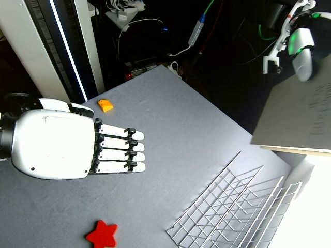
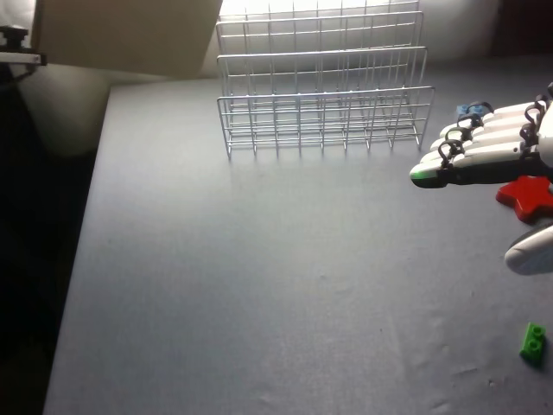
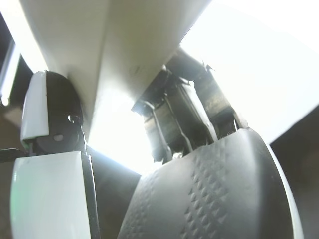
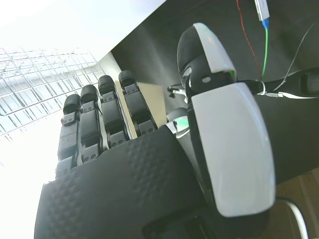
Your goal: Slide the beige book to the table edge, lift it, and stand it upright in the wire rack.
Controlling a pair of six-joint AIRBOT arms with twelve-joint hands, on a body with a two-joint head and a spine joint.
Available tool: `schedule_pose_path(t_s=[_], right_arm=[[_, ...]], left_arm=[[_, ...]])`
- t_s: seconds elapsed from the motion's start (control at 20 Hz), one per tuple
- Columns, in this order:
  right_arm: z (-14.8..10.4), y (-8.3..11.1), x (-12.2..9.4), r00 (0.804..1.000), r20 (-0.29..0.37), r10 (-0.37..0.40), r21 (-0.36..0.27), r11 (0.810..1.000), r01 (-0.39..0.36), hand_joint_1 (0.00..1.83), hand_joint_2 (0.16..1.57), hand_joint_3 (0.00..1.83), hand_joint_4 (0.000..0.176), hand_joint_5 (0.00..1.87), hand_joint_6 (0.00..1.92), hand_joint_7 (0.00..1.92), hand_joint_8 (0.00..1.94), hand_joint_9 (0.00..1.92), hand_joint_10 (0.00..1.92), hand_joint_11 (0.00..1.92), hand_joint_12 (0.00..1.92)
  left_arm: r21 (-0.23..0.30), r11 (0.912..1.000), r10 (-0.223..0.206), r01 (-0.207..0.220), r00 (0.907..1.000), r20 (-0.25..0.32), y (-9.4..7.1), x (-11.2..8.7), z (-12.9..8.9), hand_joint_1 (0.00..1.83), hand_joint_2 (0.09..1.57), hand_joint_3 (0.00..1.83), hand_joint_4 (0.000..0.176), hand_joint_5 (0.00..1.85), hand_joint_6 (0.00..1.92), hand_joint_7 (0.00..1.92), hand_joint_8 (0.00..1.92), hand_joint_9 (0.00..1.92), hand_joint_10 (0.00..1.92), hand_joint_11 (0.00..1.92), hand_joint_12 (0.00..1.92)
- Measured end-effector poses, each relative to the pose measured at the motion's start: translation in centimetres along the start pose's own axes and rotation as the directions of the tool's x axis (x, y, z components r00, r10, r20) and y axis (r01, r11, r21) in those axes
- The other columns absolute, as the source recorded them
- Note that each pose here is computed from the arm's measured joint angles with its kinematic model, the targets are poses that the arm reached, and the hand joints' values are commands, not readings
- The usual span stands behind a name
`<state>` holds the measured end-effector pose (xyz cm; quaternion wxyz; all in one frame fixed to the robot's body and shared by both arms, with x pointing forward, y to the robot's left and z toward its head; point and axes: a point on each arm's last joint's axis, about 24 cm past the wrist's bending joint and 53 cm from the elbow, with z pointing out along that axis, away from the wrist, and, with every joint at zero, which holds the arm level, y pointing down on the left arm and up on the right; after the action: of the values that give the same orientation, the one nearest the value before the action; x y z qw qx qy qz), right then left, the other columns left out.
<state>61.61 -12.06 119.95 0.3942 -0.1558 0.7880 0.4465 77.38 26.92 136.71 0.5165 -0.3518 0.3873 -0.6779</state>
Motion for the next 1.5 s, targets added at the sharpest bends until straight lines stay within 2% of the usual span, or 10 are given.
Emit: schedule_pose_path(t_s=[0.3,0.5,0.55,0.6,0.65,0.7,0.85,0.95,1.15,1.5], right_arm=[[0.0,0.0,0.0,1.000,-0.001,0.000,-0.002,1.000,0.000,0.11,1.21,0.00,0.000,0.03,0.00,0.05,0.00,0.03,0.01,0.00,0.00],[0.0,0.1,0.1,1.000,-0.002,0.000,-0.003,1.000,0.000,0.14,1.22,0.00,0.000,0.04,0.01,0.06,0.01,0.04,0.01,0.00,0.00],[0.0,0.1,0.1,1.000,-0.002,0.000,-0.003,1.000,0.000,0.13,1.23,0.01,0.000,0.03,0.00,0.05,0.00,0.02,0.00,0.00,0.00],[0.0,0.1,0.1,1.000,-0.003,0.000,-0.004,1.000,0.000,0.10,1.23,0.01,0.000,0.02,0.00,0.05,0.00,0.03,0.00,0.00,0.00],[0.0,0.1,0.1,1.000,-0.003,0.000,-0.004,1.000,0.000,0.08,1.24,0.01,0.000,0.01,0.00,0.04,0.00,0.02,0.00,0.00,0.00],[0.0,0.1,0.1,1.000,-0.003,0.000,-0.004,1.000,0.000,0.10,1.23,0.00,0.000,0.02,0.00,0.05,0.00,0.03,0.00,0.00,0.00],[0.0,0.1,0.1,1.000,-0.003,0.000,-0.004,1.000,0.000,0.12,1.22,0.00,0.000,0.01,0.00,0.04,0.00,0.03,0.00,0.00,0.00],[0.0,0.1,0.1,1.000,-0.003,0.000,-0.004,1.000,0.000,0.12,1.23,0.00,0.000,0.03,0.01,0.03,0.00,0.03,0.00,0.00,0.00],[0.0,0.2,0.1,1.000,-0.005,0.000,-0.007,1.000,0.000,0.18,1.23,0.00,0.000,0.04,0.01,0.05,0.01,0.04,0.01,0.00,0.00],[0.0,0.2,0.1,1.000,-0.006,-0.001,-0.008,1.000,0.001,0.13,1.23,0.00,0.000,0.03,0.00,0.04,0.00,0.02,0.00,0.00,0.00]], left_arm=[[0.013,0.9957,-0.091,0.092,0.9957,-0.012,0.1,0.4,-0.2,1.22,1.22,0.00,0.000,0.70,1.24,0.89,1.38,0.90,1.34,0.65,1.75],[0.021,0.9881,-0.151,0.152,0.9877,-0.040,0.7,1.6,0.0,1.21,1.23,0.00,0.000,0.68,1.26,0.88,1.39,0.88,1.34,0.62,1.76],[0.023,0.9872,-0.157,0.158,0.9864,-0.050,0.7,1.9,0.1,1.33,1.20,0.00,0.000,0.70,1.16,0.87,1.29,0.85,1.47,0.63,1.75],[0.022,0.9854,-0.167,0.169,0.9841,-0.060,0.9,2.4,0.3,1.35,1.20,0.00,0.000,0.70,1.15,0.87,1.27,0.84,1.50,0.63,1.75],[0.023,0.9853,-0.167,0.169,0.9831,-0.075,1.1,2.9,0.4,1.24,1.22,0.00,0.000,0.69,1.24,0.88,1.36,0.85,1.40,0.63,1.74],[0.020,0.9842,-0.174,0.176,0.9811,-0.086,1.4,3.5,0.6,1.22,1.22,0.00,0.000,0.70,1.24,0.89,1.37,0.87,1.34,0.63,1.73],[0.015,0.9814,-0.189,0.191,0.9761,-0.108,2.3,4.9,0.9,1.21,1.22,0.00,0.000,0.69,1.25,0.89,1.37,0.90,1.32,0.65,1.73],[0.017,0.9821,-0.184,0.188,0.9748,-0.126,2.6,5.7,1.1,1.21,1.21,0.00,0.000,0.73,1.21,0.91,1.33,0.92,1.28,0.67,1.71],[0.040,0.9792,-0.191,0.199,0.9706,-0.146,2.3,6.3,1.3,1.21,1.21,0.00,0.000,0.73,1.21,0.89,1.37,0.89,1.33,0.64,1.74],[0.071,0.9756,-0.195,0.208,0.9684,-0.156,2.1,6.5,2.0,1.21,1.21,0.00,0.000,0.73,1.20,0.90,1.36,0.89,1.31,0.62,1.73]])
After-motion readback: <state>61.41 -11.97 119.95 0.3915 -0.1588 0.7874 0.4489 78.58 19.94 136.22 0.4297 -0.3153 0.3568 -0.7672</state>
